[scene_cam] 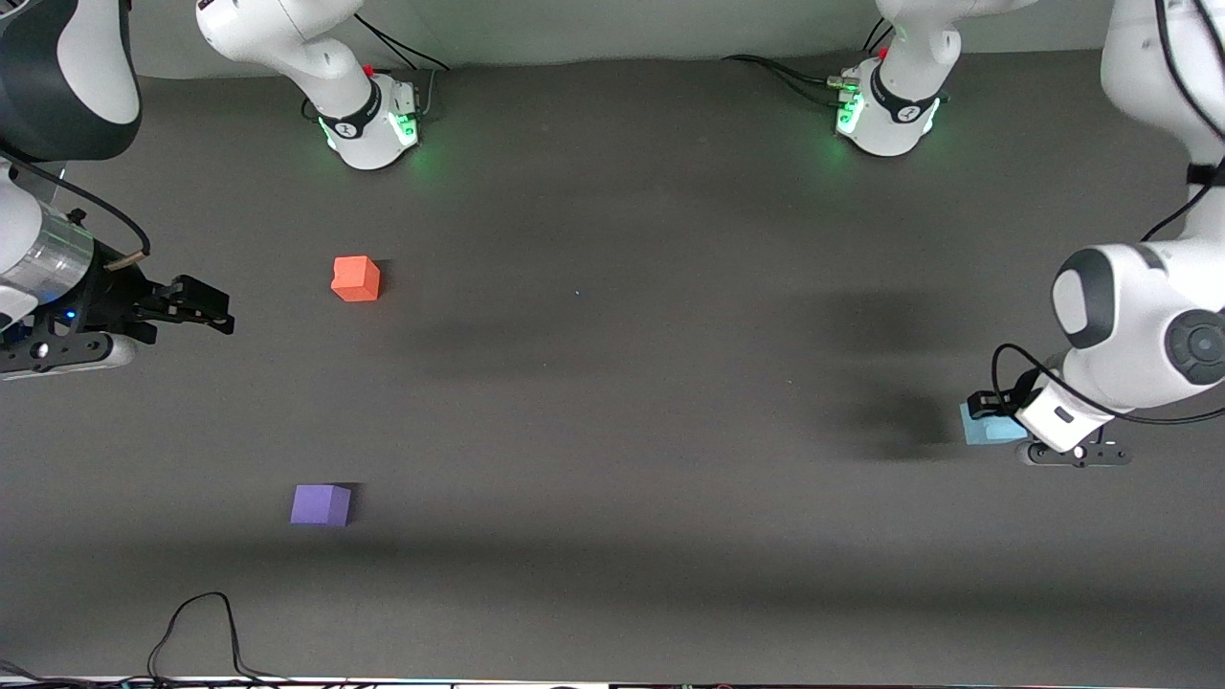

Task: Place blue block between orange and purple blocks
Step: 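Lift the blue cube with the left gripper toward the table middle, then lower the blue cube at the table middle and open the left gripper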

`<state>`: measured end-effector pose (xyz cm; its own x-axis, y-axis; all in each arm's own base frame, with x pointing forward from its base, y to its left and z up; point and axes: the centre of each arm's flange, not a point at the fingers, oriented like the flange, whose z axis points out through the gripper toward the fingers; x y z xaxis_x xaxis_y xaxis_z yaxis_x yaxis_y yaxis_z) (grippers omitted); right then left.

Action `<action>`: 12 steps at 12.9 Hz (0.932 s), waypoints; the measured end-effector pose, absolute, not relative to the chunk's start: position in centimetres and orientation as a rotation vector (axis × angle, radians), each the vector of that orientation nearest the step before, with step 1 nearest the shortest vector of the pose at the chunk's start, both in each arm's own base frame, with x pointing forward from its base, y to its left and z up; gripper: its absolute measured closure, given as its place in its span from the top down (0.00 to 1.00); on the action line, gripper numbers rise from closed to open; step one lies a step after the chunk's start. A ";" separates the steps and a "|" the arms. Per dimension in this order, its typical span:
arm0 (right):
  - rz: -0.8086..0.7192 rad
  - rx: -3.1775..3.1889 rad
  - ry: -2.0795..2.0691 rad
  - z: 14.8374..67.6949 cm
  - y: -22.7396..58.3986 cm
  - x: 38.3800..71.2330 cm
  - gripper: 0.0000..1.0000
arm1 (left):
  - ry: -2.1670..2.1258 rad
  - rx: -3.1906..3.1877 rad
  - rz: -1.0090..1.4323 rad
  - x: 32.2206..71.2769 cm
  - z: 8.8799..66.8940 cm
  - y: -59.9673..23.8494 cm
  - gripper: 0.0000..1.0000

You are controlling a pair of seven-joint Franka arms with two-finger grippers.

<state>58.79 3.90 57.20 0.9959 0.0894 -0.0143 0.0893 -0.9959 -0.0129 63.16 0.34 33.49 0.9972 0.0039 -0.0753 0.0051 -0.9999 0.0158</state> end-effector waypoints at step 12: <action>-0.010 -3.123 -0.171 56.8 5.4 59.3 1.00 | 0.098 3.134 -0.087 51.7 35.4 -51.0 0.53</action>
<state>59.26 5.35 56.82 0.9940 0.1094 0.0073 0.1095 -0.9939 -0.0137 51.74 -51.00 35.41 0.9965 0.0623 -0.0555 0.0626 -0.9980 0.0034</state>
